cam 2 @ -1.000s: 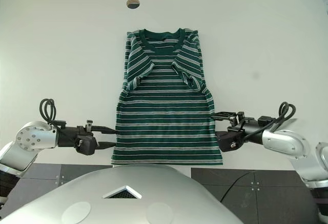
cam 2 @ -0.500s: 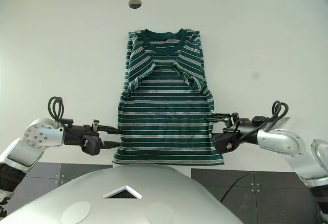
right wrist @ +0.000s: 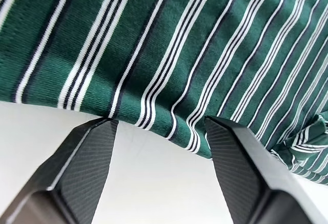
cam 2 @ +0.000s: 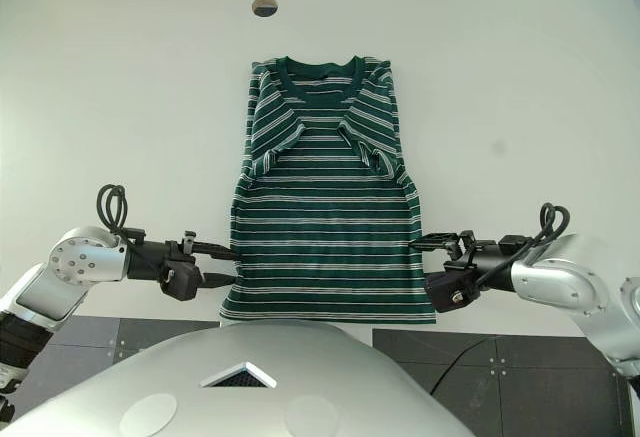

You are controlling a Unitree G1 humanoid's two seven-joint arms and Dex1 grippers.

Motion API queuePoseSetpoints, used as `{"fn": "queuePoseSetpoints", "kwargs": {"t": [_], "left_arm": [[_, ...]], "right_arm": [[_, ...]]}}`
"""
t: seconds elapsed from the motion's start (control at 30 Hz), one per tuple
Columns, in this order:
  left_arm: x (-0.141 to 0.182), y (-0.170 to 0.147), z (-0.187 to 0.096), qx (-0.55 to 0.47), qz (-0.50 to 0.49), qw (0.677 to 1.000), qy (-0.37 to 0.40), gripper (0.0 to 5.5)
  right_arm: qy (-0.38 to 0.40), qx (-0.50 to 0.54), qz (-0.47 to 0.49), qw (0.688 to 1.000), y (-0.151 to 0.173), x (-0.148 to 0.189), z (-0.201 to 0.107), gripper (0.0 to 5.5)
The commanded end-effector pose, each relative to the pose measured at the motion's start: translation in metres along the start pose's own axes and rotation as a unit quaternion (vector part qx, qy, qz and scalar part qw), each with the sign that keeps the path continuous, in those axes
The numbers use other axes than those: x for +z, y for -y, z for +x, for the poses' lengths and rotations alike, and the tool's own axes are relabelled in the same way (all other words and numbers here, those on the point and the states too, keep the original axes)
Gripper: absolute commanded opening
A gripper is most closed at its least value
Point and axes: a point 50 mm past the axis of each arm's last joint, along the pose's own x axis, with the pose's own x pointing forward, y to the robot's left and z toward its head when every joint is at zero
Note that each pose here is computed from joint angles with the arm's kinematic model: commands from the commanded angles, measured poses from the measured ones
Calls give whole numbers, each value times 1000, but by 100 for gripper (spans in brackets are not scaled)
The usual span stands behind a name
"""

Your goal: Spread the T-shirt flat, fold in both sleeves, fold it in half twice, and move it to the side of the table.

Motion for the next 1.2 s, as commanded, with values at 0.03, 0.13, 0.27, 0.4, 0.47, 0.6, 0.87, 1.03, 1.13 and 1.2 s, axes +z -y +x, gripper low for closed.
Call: {"fn": "queuePoseSetpoints", "kwargs": {"t": [0.03,0.13,0.27,0.4,0.47,0.6,0.87,1.03,1.13,1.2], "left_arm": [[-12,2,1,-43,-16,998,-52,173],[-12,1,2,-61,-14,996,-60,124],[-12,0,2,-75,-16,995,-65,53],[-12,1,3,-83,-23,994,-66,10],[-12,1,3,-86,-26,994,-66,10],[-12,2,3,-93,-31,993,-67,10],[2,8,-13,-105,-87,991,-3,10],[17,-10,-32,-43,-149,983,101,10],[17,-26,-39,8,-176,975,133,10],[9,-38,-37,52,-201,971,121,10]], "right_arm": [[22,169,38,985,-53,9,26,315],[28,174,33,984,-51,10,28,283],[35,176,33,983,-50,10,30,194],[50,172,26,983,-47,14,35,106],[56,171,23,983,-46,16,37,68],[68,174,15,982,-42,23,36,14],[165,139,114,970,-21,44,23,14],[218,65,172,959,1,36,18,14],[221,19,200,954,12,22,12,14],[218,-4,218,951,16,10,9,14]]}}
